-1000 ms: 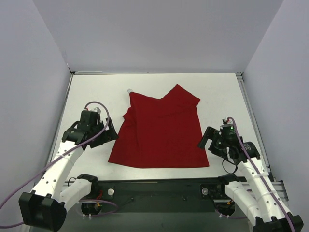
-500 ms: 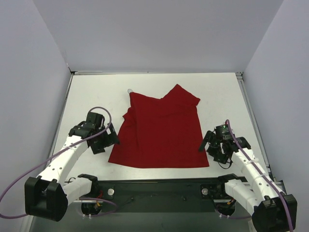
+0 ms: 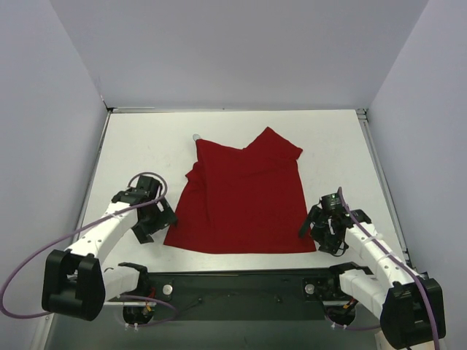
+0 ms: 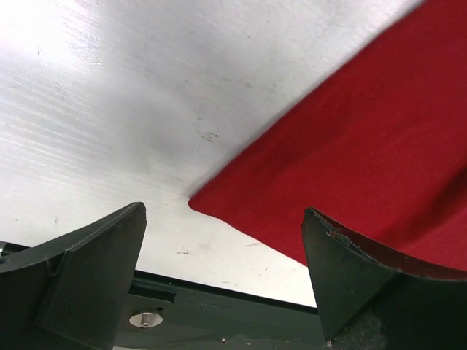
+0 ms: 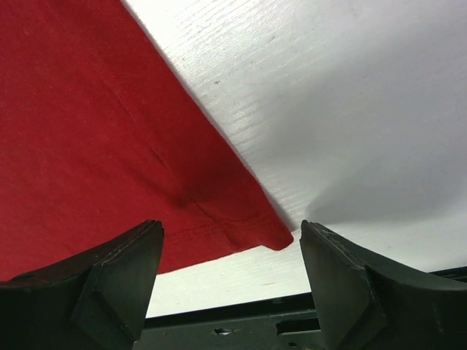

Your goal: Pin the brooch onto the clothing

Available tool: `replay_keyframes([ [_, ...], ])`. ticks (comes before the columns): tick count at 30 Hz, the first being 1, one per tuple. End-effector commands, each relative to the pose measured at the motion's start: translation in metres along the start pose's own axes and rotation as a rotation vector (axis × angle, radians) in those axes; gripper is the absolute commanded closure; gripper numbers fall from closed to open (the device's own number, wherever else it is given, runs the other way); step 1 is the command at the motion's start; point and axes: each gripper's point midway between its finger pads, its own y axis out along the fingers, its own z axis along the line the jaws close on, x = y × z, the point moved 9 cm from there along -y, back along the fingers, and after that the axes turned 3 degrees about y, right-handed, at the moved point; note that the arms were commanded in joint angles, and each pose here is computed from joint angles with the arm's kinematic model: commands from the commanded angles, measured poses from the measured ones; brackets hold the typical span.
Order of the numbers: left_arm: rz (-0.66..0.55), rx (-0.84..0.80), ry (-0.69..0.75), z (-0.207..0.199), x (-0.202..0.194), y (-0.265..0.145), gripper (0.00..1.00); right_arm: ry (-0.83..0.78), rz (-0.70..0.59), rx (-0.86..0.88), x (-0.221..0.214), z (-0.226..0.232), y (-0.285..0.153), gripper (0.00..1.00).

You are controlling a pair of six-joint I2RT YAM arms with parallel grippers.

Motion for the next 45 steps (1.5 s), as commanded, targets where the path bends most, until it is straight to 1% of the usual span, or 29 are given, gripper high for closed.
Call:
replay_keyframes([
  [1, 0.013, 0.023, -0.018, -0.006, 0.007, 0.008, 0.03, 0.028, 0.040, -0.023, -0.006, -0.004, 0.004, 0.24],
  [3, 0.058, 0.037, -0.014, -0.005, 0.002, 0.018, 0.03, 0.043, 0.051, -0.036, -0.008, -0.005, 0.006, 0.26],
  [7, 0.097, 0.049, -0.004, -0.006, -0.002, 0.029, 0.03, 0.069, 0.073, -0.060, -0.014, -0.010, 0.012, 0.29],
  [9, 0.118, 0.058, 0.001, -0.005, -0.005, 0.035, 0.03, 0.075, 0.067, -0.065, -0.015, -0.012, 0.013, 0.35],
  [12, 0.130, 0.066, 0.020, -0.007, -0.006, 0.042, 0.05, 0.078, 0.056, -0.069, -0.014, -0.012, 0.014, 0.36],
  [13, 0.133, 0.059, 0.029, -0.008, -0.006, 0.043, 0.08, 0.078, 0.057, -0.068, -0.014, -0.012, 0.014, 0.36],
  [15, 0.151, 0.054, 0.040, -0.009, -0.007, 0.047, 0.18, 0.074, 0.066, -0.068, -0.014, -0.011, 0.015, 0.37],
  [18, 0.176, 0.021, 0.046, -0.010, -0.010, 0.050, 0.26, 0.066, 0.074, -0.065, -0.013, -0.010, 0.015, 0.38],
  [19, 0.182, 0.003, 0.051, -0.011, -0.012, 0.051, 0.32, 0.068, 0.077, -0.066, -0.014, -0.010, 0.016, 0.39],
  [20, 0.183, -0.004, 0.051, -0.011, -0.013, 0.051, 0.35, 0.068, 0.075, -0.060, -0.013, -0.009, 0.016, 0.42],
  [21, 0.180, -0.013, 0.050, -0.011, -0.013, 0.051, 0.40, 0.065, 0.078, -0.058, -0.013, -0.009, 0.016, 0.47],
  [22, 0.178, -0.034, 0.051, -0.014, -0.013, 0.051, 0.42, 0.064, 0.083, -0.055, -0.014, -0.008, 0.017, 0.49],
  [23, 0.180, -0.038, 0.051, -0.013, -0.014, 0.052, 0.47, 0.061, 0.082, -0.049, -0.013, -0.008, 0.017, 0.49],
  [24, 0.176, -0.051, 0.058, -0.014, -0.013, 0.051, 0.60, 0.060, 0.085, -0.049, -0.013, -0.008, 0.017, 0.50],
  [25, 0.176, -0.057, 0.060, -0.015, -0.013, 0.051, 0.67, 0.058, 0.091, -0.045, -0.014, -0.007, 0.017, 0.60],
  [26, 0.181, -0.065, 0.061, -0.015, -0.013, 0.050, 0.77, 0.054, 0.094, -0.041, -0.014, -0.007, 0.017, 0.66],
  [27, 0.180, -0.073, 0.065, -0.016, -0.013, 0.050, 0.92, 0.050, 0.099, -0.037, -0.014, -0.006, 0.018, 0.71],
  [28, 0.180, -0.079, 0.067, -0.017, -0.013, 0.050, 0.99, 0.047, 0.101, -0.032, -0.014, -0.006, 0.018, 0.82],
  [30, 0.184, -0.093, 0.076, -0.018, -0.012, 0.049, 1.00, 0.038, 0.110, -0.021, -0.014, -0.004, 0.018, 0.96],
  [31, 0.183, -0.100, 0.079, -0.019, -0.011, 0.049, 1.00, 0.031, 0.110, -0.015, -0.013, -0.003, 0.018, 1.00],
  [34, 0.171, -0.141, 0.119, -0.026, -0.004, 0.041, 1.00, 0.004, 0.089, 0.015, -0.005, 0.005, 0.011, 1.00],
  [35, 0.165, -0.155, 0.133, -0.030, 0.000, 0.037, 1.00, -0.002, 0.060, 0.043, 0.004, 0.012, 0.005, 1.00],
  [38, 0.094, -0.250, 0.203, -0.048, 0.021, 0.011, 1.00, -0.043, -0.015, 0.113, 0.022, 0.029, -0.014, 1.00],
  [39, 0.061, -0.270, 0.226, -0.053, 0.028, -0.002, 1.00, -0.055, -0.079, 0.166, 0.038, 0.044, -0.032, 1.00],
  [41, -0.058, -0.365, 0.258, -0.073, 0.054, -0.040, 1.00, -0.091, -0.146, 0.216, 0.054, 0.059, -0.059, 1.00],
  [42, -0.101, -0.397, 0.281, -0.079, 0.061, -0.055, 1.00, -0.104, -0.225, 0.290, 0.072, 0.076, -0.090, 1.00],
  [43, -0.192, -0.480, 0.300, -0.093, 0.078, -0.090, 1.00, -0.120, -0.264, 0.320, 0.079, 0.083, -0.106, 1.00],
  [44, -0.258, -0.530, 0.331, -0.098, 0.085, -0.112, 1.00, -0.130, -0.296, 0.351, 0.084, 0.088, -0.123, 1.00],
  [45, -0.310, -0.573, 0.340, -0.102, 0.091, -0.133, 1.00, -0.138, -0.379, 0.438, 0.096, 0.100, -0.160, 1.00],
])
